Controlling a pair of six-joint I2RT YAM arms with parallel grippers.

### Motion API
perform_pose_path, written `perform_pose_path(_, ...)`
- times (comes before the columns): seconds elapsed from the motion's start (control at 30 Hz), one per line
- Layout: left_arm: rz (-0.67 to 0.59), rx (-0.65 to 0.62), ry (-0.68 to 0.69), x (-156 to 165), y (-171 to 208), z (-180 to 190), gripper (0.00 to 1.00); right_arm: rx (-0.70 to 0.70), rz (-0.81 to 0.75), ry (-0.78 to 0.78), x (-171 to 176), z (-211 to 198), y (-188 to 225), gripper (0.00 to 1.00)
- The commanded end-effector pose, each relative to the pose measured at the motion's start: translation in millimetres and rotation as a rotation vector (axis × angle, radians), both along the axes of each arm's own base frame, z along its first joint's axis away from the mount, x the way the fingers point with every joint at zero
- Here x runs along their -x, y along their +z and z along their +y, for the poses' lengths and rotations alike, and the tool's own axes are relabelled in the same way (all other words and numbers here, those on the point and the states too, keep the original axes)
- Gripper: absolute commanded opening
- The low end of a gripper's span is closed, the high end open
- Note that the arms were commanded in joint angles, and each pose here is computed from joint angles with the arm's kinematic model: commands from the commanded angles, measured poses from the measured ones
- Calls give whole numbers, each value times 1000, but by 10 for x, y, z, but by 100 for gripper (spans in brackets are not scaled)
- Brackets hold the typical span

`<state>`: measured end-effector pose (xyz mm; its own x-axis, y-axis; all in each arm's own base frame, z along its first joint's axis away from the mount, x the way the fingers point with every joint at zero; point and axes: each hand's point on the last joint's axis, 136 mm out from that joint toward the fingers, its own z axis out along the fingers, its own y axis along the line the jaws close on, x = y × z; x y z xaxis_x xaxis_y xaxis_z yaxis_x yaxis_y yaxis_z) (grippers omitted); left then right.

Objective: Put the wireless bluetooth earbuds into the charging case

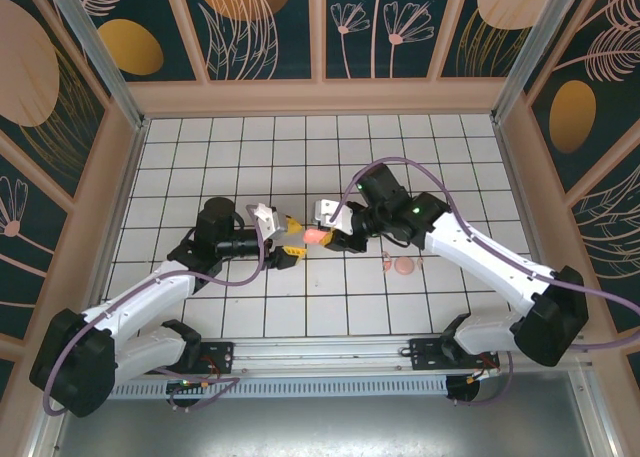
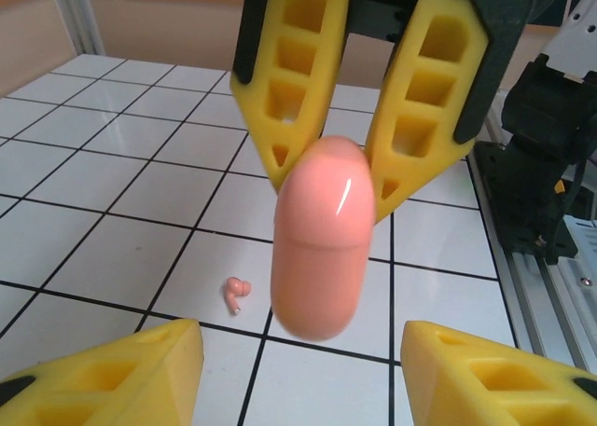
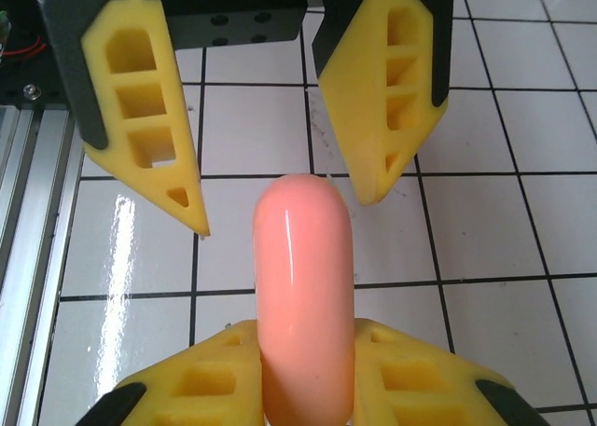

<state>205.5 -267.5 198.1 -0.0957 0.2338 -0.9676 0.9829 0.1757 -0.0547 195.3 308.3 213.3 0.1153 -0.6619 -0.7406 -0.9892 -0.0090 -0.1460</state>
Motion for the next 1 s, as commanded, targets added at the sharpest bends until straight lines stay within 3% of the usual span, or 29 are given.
perform_pose_path(0.0, -25, 17, -57, 65, 99, -41, 56, 3, -16, 33, 5, 66, 66, 21)
perform_pose_path(0.97, -53, 56, -84, 131, 223, -45, 16, -53, 16, 115, 88, 258, 123, 21)
